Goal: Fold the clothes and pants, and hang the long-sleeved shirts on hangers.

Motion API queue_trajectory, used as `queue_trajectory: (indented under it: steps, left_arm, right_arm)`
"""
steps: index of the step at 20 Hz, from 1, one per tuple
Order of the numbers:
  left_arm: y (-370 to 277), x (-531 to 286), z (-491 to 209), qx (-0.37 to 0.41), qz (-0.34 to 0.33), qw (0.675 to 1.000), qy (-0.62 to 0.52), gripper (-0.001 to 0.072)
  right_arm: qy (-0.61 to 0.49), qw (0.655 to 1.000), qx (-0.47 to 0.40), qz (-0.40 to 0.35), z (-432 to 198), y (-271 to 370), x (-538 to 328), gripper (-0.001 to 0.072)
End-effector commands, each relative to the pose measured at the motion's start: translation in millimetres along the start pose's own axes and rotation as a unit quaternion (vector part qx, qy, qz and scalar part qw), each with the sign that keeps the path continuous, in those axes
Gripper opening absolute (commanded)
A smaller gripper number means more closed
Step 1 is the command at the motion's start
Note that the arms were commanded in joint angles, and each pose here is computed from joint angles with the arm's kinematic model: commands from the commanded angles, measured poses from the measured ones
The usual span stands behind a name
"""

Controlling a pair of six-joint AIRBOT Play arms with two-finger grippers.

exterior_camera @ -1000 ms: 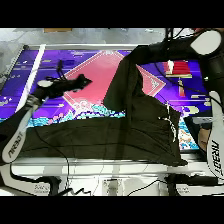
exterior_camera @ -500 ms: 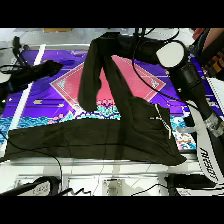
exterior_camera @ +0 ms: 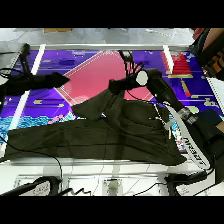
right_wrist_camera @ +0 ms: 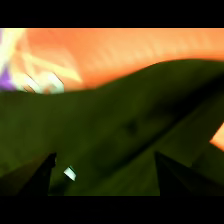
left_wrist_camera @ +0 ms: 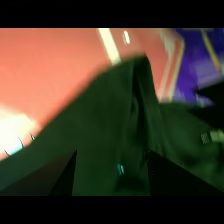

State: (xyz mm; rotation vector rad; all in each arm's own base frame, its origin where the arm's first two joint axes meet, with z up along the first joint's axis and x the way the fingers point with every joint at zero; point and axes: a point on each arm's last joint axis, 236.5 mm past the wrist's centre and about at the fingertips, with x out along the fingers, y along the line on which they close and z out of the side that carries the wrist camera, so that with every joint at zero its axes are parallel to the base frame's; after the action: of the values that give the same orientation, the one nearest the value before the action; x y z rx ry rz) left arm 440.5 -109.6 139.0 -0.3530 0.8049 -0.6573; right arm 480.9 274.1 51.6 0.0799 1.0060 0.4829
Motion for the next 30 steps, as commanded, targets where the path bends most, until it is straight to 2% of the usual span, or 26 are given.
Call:
queue_trajectory:
  steps: [1, 7, 8, 10, 12, 18, 19, 22, 23, 24, 25, 30]
  left_arm:
    - [-1, 16, -61, -0.040, -0.041, 0.991, 0.120, 0.0478]
    - [19, 72, -169, -0.141, -0.042, 0.966, 0.214, 0.0484]
    - [19, 83, -187, -0.151, -0.039, 0.961, 0.230, 0.0523]
    - [11, 106, -210, -0.177, -0.042, 0.950, 0.255, 0.0713]
    - [3, 132, -216, -0.188, -0.045, 0.949, 0.248, 0.0712]
    - [22, 177, -185, -0.197, 0.014, 0.970, 0.143, 0.0691]
    - [30, 180, -173, -0.215, 0.026, 0.970, 0.114, 0.0669]
    - [46, 179, -144, -0.267, 0.037, 0.962, 0.051, 0.0382]
    - [45, 178, -137, -0.275, 0.030, 0.960, 0.044, 0.0241]
    - [42, 177, -132, -0.272, 0.022, 0.961, 0.045, 0.0069]
    - [37, 175, -126, -0.263, 0.012, 0.964, 0.045, 0.0018]
    - [24, 139, -52, -0.179, -0.012, 0.984, -0.014, 0.0017]
  right_arm:
    - [0.052, 0.997, 0.036, -0.035, -28, -42, 11, 0.0694]
    - [0.045, 0.996, 0.063, -0.051, -20, -76, -2, 0.0694]
    - [0.045, 0.996, 0.063, -0.054, -20, -78, -2, 0.0693]
    - [0.045, 0.996, 0.063, -0.054, -20, -79, -2, 0.0694]
    - [0.045, 0.996, 0.064, -0.054, -20, -78, -2, 0.0693]
    - [0.054, 0.995, 0.063, -0.055, -24, -78, -4, 0.0693]
    - [0.052, 0.995, 0.063, -0.054, -23, -78, -5, 0.0693]
    - [0.042, 0.996, 0.059, -0.055, -14, -77, -10, 0.0693]
    - [0.038, 0.996, 0.056, -0.056, -11, -77, -12, 0.0693]
    - [0.032, 0.996, 0.055, -0.057, -7, -78, -14, 0.0693]
    - [0.027, 0.996, 0.056, -0.058, -3, -79, -16, 0.0693]
    - [-0.009, 0.992, 0.070, -0.103, 23, -130, -54, 0.0693]
